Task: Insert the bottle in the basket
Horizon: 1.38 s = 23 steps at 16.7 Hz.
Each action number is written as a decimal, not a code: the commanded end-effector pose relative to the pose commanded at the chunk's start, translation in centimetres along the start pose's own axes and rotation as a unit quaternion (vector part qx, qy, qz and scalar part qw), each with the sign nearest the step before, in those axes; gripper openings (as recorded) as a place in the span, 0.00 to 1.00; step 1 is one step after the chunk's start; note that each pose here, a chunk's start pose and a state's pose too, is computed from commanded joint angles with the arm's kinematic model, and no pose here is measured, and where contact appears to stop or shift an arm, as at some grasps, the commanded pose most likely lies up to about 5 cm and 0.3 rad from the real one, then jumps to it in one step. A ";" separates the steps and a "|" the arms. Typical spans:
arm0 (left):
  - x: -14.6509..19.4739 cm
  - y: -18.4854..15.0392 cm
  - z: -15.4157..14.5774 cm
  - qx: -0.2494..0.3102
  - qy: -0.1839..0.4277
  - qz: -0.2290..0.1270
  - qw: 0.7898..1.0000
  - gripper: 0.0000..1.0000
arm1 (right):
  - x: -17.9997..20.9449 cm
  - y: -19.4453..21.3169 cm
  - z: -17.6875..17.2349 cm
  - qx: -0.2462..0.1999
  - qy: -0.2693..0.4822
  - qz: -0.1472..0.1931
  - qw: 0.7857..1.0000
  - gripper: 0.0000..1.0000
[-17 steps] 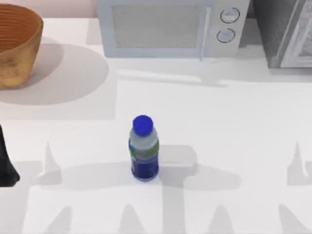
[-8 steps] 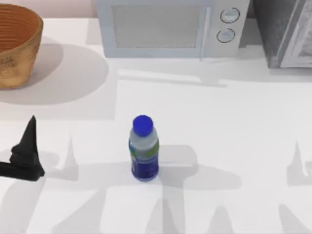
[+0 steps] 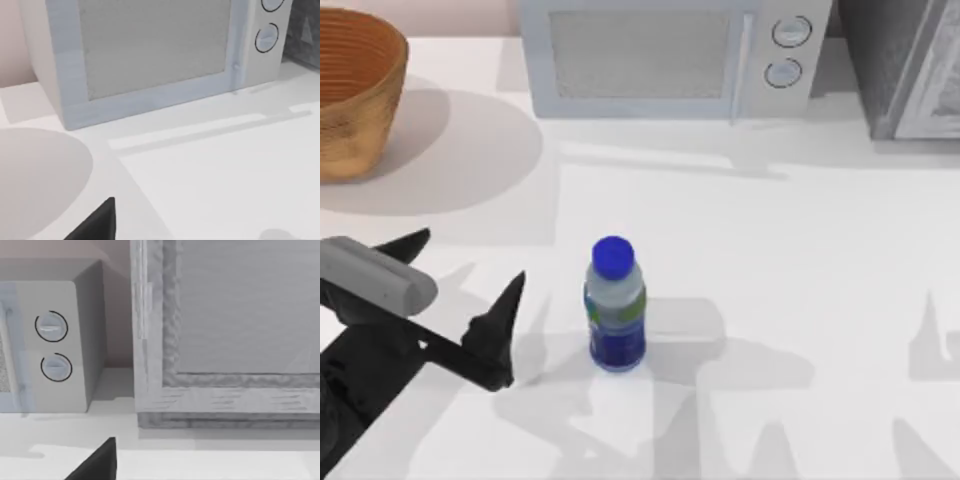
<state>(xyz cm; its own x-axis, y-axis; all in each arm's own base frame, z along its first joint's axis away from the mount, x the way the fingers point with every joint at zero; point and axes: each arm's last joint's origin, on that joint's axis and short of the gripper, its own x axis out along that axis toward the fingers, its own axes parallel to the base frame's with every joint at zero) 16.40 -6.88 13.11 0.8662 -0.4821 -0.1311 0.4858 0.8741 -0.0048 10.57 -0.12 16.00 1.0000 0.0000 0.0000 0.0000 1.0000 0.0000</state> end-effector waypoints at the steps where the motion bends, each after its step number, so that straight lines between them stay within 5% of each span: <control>1: 0.6 -0.5 -0.6 0.002 0.008 -0.019 1.000 1.00 | 0.0 0.0 0.0 0.000 0.000 0.000 1.000 1.00; 10: 2.7 -4.0 -5.0 0.022 0.037 -0.142 0.989 1.00 | 0.0 0.0 0.0 0.000 0.000 0.000 1.000 1.00; 17: 2.8 -4.1 -5.2 0.023 0.040 -0.145 0.988 1.00 | 0.0 0.0 0.0 0.000 0.000 0.000 1.000 1.00; 23: 6.9 -5.3 -5.5 0.023 0.038 -0.147 0.988 1.00 | 0.0 0.0 0.0 0.000 0.000 0.000 1.000 1.00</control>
<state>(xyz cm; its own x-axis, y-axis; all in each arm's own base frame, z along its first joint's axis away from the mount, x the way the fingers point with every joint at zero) 19.15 -14.52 6.82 0.6763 -0.7078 -0.2042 0.7218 0.6921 -0.0083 10.57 -0.12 16.00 1.0000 0.0000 0.0000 0.0000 1.0000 0.0000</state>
